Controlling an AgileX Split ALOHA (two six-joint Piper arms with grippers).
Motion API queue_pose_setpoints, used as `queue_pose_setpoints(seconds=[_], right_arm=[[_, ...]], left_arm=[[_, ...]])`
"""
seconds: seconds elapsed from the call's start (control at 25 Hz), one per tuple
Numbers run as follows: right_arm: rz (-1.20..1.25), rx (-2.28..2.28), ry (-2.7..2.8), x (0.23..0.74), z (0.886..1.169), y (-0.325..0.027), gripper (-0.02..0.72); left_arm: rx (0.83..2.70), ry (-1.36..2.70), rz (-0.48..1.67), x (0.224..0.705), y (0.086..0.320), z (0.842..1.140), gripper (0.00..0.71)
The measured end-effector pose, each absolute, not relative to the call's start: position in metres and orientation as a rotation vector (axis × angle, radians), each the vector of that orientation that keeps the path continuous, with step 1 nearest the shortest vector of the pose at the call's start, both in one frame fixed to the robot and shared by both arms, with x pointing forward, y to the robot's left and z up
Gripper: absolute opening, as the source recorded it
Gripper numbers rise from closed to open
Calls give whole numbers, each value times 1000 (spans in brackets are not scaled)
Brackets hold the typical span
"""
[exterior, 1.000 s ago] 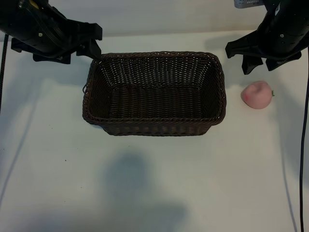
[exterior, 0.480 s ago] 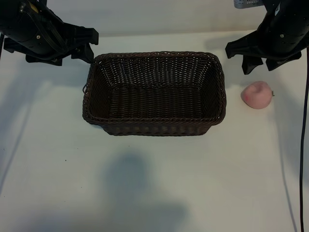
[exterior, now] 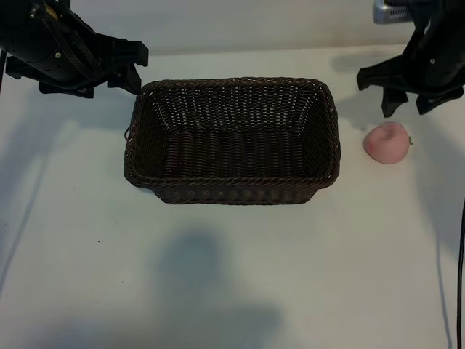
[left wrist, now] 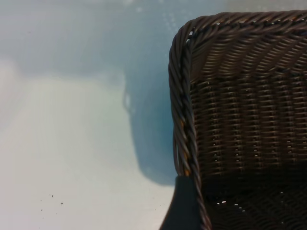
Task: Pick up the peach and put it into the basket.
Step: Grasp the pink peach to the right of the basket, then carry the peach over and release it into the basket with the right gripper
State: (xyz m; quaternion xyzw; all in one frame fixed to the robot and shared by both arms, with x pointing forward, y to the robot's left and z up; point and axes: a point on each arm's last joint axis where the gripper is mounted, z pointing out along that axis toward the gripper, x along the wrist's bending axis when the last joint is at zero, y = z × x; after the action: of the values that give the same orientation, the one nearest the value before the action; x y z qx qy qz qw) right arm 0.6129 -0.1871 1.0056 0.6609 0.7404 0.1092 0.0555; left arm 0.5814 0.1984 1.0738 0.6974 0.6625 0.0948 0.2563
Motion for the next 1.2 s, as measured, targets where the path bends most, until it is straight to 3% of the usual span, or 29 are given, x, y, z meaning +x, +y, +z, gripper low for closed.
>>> queue_pose_setpoints(seconds=[0.56,0.68,0.84,0.88,1.2], right_arm=[[244,2045,2306,634,935,-181,461],[209,2057,2317,635,922,-182,366],[197,2061,2320,635,919,-182,101],[196,2061,2321,635,919,-182,70],[191,2032,2329,632,934,-184,38]], left_arm=[[1894,1798,259,581,199,1074,593],[1890,1801,258,581,199,1074,593],[1890,1801,258,581,199,1074,593],[1890,1801,258,581,199,1074,593],[1890,1801,258,581,199,1074,593]])
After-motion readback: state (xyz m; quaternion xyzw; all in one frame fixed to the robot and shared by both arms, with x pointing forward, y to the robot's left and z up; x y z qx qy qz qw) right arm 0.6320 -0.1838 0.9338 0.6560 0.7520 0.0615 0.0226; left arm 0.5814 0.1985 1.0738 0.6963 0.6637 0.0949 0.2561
